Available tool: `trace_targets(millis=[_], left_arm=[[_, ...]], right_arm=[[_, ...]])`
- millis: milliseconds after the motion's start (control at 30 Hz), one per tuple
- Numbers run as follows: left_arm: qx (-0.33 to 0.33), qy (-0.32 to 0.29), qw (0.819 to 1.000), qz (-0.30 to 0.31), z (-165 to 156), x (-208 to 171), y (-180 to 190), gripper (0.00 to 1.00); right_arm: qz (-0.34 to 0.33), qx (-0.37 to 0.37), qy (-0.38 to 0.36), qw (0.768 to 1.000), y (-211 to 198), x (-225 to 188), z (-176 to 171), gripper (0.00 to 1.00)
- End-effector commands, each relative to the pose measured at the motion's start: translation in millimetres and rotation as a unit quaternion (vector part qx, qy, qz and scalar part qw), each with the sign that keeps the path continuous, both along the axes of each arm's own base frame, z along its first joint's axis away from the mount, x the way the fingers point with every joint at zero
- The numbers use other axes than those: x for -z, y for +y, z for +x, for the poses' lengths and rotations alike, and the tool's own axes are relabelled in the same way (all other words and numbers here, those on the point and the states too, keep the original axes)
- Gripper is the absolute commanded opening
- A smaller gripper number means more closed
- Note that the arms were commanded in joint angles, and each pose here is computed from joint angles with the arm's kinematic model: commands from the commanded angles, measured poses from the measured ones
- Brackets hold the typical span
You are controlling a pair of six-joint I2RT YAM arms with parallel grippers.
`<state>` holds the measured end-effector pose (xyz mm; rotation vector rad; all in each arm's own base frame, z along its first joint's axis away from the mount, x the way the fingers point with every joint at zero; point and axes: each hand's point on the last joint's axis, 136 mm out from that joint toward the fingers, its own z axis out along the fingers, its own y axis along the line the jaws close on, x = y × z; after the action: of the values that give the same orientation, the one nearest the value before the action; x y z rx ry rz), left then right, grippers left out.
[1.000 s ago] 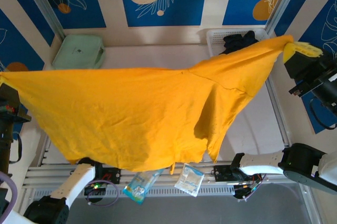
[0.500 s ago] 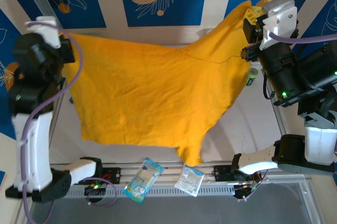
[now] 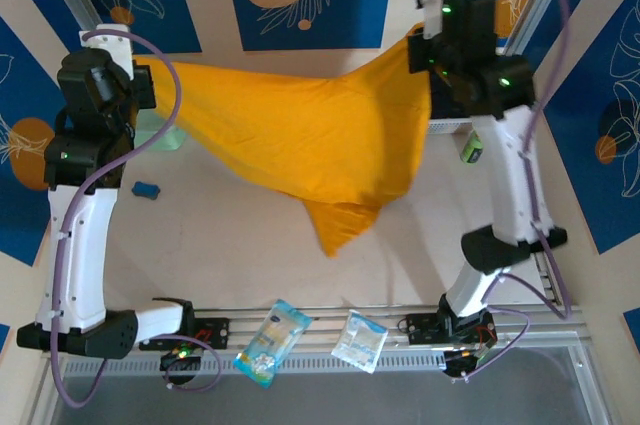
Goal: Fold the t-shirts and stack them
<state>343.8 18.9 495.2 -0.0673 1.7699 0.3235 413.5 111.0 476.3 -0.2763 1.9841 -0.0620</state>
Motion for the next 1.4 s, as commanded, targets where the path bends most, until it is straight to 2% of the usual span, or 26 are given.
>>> trace_targets(millis=[0, 167, 367, 633, 767, 867, 967, 1067, 1200, 1367], left_arm=[[-0.017, -0.031, 0.999, 0.018, -12.0, -25.9, 7.6, 0.00], [-0.001, -0.046, 0.999, 0.017, -24.3, -48.2, 4.3, 0.00], [0.034, -0.044, 0.998, 0.003, -45.0, -61.0, -4.9, 0.00], [0.036, -0.099, 0.994, 0.002, -112.3, -106.4, 3.8, 0.00], [0.035, -0.134, 0.990, 0.001, -150.0, -126.5, 9.5, 0.00], [0.033, -0.152, 0.988, 0.002, -170.4, -134.2, 12.9, 0.00], [0.029, -0.159, 0.987, 0.004, -180.0, -135.8, 15.5, 0.00], [0.025, -0.154, 0.988, 0.008, -175.9, -133.3, 16.3, 0.00], [0.023, -0.138, 0.990, 0.014, -152.5, -127.4, 13.9, 0.00], [0.014, -0.105, 0.994, 0.034, -101.2, -113.4, 10.2, 0.00]], right_arm=[[0.055, -0.034, -0.025, 0.998, 6.7, -30.8, -28.0, 0.00], [0.046, -0.068, -0.051, 0.995, -0.1, -56.0, -67.5, 0.00], [0.080, -0.168, -0.078, 0.979, 8.3, -79.8, -143.4, 0.00], [0.135, -0.234, -0.167, 0.948, -5.5, -135.6, -251.8, 0.00], [0.147, -0.232, -0.199, 0.940, -18.4, -148.2, -285.2, 0.00], [0.145, -0.214, -0.221, 0.940, -30.1, -154.4, -297.5, 0.00], [0.141, -0.201, -0.228, 0.942, -35.2, -155.7, -296.5, 0.00], [0.127, -0.178, -0.212, 0.952, -35.3, -149.1, -273.0, 0.00], [0.087, -0.126, -0.175, 0.973, -33.3, -133.2, -213.3, 0.00], [0.065, -0.099, -0.122, 0.985, -22.0, -108.2, -139.6, 0.00]])
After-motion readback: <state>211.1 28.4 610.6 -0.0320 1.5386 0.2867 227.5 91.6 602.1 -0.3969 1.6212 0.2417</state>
